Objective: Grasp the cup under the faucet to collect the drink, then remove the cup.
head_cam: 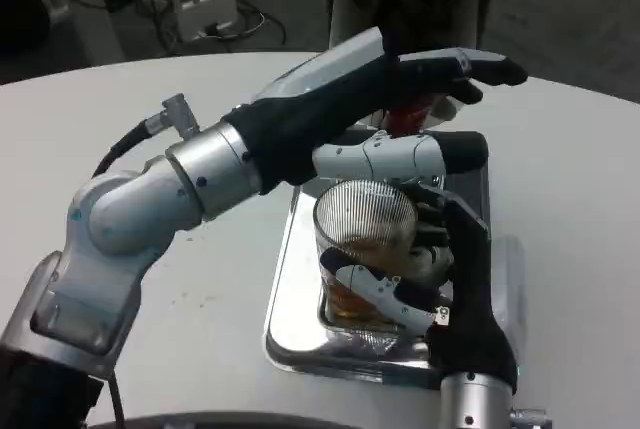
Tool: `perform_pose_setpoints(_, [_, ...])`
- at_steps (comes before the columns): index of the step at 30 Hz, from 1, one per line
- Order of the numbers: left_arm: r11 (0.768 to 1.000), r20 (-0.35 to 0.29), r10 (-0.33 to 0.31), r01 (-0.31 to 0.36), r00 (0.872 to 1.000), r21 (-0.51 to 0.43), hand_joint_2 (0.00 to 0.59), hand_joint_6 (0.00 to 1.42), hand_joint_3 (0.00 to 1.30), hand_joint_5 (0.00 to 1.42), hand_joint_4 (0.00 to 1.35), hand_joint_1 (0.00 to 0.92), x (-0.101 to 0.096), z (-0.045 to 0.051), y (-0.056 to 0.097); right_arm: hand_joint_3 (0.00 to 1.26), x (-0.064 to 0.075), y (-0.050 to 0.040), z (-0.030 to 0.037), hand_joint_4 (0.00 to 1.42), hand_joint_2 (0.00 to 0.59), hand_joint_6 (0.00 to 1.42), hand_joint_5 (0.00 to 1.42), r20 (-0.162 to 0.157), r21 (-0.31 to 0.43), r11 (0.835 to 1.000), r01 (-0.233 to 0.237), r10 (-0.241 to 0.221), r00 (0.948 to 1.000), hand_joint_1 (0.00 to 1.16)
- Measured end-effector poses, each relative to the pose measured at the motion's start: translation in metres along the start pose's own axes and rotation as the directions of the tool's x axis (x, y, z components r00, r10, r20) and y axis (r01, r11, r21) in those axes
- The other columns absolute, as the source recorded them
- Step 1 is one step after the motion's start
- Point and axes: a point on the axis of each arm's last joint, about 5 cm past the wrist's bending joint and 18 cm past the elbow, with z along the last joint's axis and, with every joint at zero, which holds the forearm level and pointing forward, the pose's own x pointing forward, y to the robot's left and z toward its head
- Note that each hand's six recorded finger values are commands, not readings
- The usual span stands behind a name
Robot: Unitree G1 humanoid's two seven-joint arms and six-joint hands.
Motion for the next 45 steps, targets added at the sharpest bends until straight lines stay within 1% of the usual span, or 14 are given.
perform_pose_setpoints(2, [1.0, 0.0, 0.005, -0.005, 1.0, -0.004, 0.011, 0.14, 0.22, 0.19, 0.13, 0.0, -0.001, 0.0008, 0.0, 0.84, -0.001, -0.0017, 0.0001, 0.99, 0.123, 1.39, 1.21, 0.004, 0.0, 1.0, 0.003, -0.003, 1.0, 0.91])
perform_pose_setpoints(5, [0.999, -0.004, 0.022, -0.022, 1.0, -0.034, 0.011, 0.12, 0.1, 0.12, 0.01, 0.0, -0.005, 0.0004, 0.0, 0.84, -0.005, -0.0055, 0.0002, 0.99, 0.122, 1.42, 1.22, 0.017, -0.01, 1.0, 0.01, -0.01, 0.9998, 0.91])
perform_pose_setpoints(8, [0.996, -0.003, 0.032, -0.033, 0.999, -0.081, 0.011, 0.09, 0.0, 0.05, 0.0, 0.0, -0.009, 0.0004, -0.001, 0.84, -0.01, -0.0083, 0.0016, 1.0, 0.121, 1.42, 1.23, 0.033, -0.014, 1.0, 0.009, -0.009, 0.9994, 0.91])
perform_pose_setpoints(10, [0.991, -0.007, 0.036, -0.036, 0.999, -0.129, 0.011, 0.02, 0.0, 0.0, 0.0, 0.0, -0.013, -0.0006, -0.002, 0.86, -0.015, -0.01, 0.0033, 1.01, 0.115, 1.42, 1.24, 0.044, -0.011, 1.0, 0.006, -0.005, 0.999, 0.92])
perform_pose_setpoints(15, [0.976, 0.004, 0.043, -0.041, 0.999, -0.215, 0.011, 0.0, 0.0, 0.0, 0.0, 0.0, -0.016, -0.0001, -0.001, 0.87, -0.025, -0.0114, 0.0033, 1.02, 0.113, 1.42, 1.25, 0.037, -0.006, 1.0, -0.021, 0.021, 0.9991, 0.92])
perform_pose_setpoints(18, [0.965, 0.023, 0.059, -0.051, 0.998, -0.259, 0.008, 0.0, 0.0, 0.0, 0.0, 0.0, -0.017, 0.0005, -0.003, 0.87, -0.025, -0.0122, 0.0053, 1.02, 0.109, 1.42, 1.25, 0.042, -0.004, 1.0, -0.028, 0.028, 0.9987, 0.92])
perform_pose_setpoints(21, [0.954, 0.041, 0.083, -0.067, 0.996, -0.291, 0.007, 0.0, 0.0, 0.0, 0.0, 0.0, -0.02, 0.0015, -0.003, 0.87, -0.025, -0.0131, 0.0072, 1.02, 0.103, 1.42, 1.25, 0.049, 0.0, 1.0, -0.023, 0.023, 0.9985, 0.91])
perform_pose_setpoints(23, [0.944, 0.053, 0.095, -0.074, 0.994, -0.321, 0.007, 0.0, 0.0, 0.0, 0.0, 0.0, -0.022, 0.0031, -0.003, 0.87, -0.027, -0.014, 0.006, 1.02, 0.103, 1.42, 1.25, 0.046, -0.007, 1.0, -0.022, 0.023, 0.9987, 0.91])
perform_pose_setpoints(25, [0.942, 0.057, 0.098, -0.074, 0.994, -0.328, 0.007, 0.0, 0.0, 0.0, 0.0, 0.0, -0.022, 0.0053, -0.003, 0.87, -0.028, -0.0147, 0.0044, 1.02, 0.103, 1.42, 1.25, 0.039, -0.016, 1.0, -0.023, 0.024, 0.999, 0.91])
perform_pose_setpoints(30, [0.915, 0.059, 0.129, -0.095, 0.99, -0.393, 0.007, 0.0, 0.0, 0.0, 0.0, 0.0, -0.034, 0.01, -0.002, 0.87, -0.031, -0.0166, 0.0028, 1.02, 0.103, 1.42, 1.23, 0.035, -0.027, 0.999, -0.023, 0.024, 0.9991, 0.91])
perform_pose_setpoints(34, [0.902, 0.067, 0.151, -0.11, 0.986, -0.418, 0.007, 0.0, 0.0, 0.0, 0.0, 0.0, -0.045, 0.0149, -0.005, 0.87, -0.031, -0.0178, 0.0045, 1.02, 0.103, 1.42, 1.23, 0.044, -0.024, 1.0, -0.017, 0.018, 0.9989, 0.91])
perform_pose_setpoints(37, [0.907, 0.078, 0.169, -0.124, 0.983, -0.402, 0.009, 0.0, 0.0, 0.0, 0.0, 0.0, -0.05, 0.0207, -0.006, 0.87, -0.032, -0.0186, 0.005, 1.02, 0.1, 1.42, 1.23, 0.046, -0.022, 1.0, -0.014, 0.015, 0.9988, 0.91])
perform_pose_setpoints(41, [0.918, 0.085, 0.203, -0.159, 0.976, -0.364, 0.012, 0.0, 0.0, 0.0, 0.0, 0.0, -0.059, 0.0291, -0.004, 0.87, -0.034, -0.0198, 0.0034, 1.02, 0.097, 1.42, 1.23, 0.037, -0.027, 1.0, -0.015, 0.016, 0.9992, 0.92])
perform_pose_setpoints(45, [0.92, 0.068, 0.217, -0.181, 0.974, -0.346, 0.014, 0.0, 0.0, 0.0, 0.0, 0.0, -0.068, 0.0315, -0.006, 0.87, -0.036, -0.0205, 0.0031, 1.02, 0.096, 1.42, 1.23, 0.033, -0.027, 0.999, -0.016, 0.017, 0.9993, 0.92])
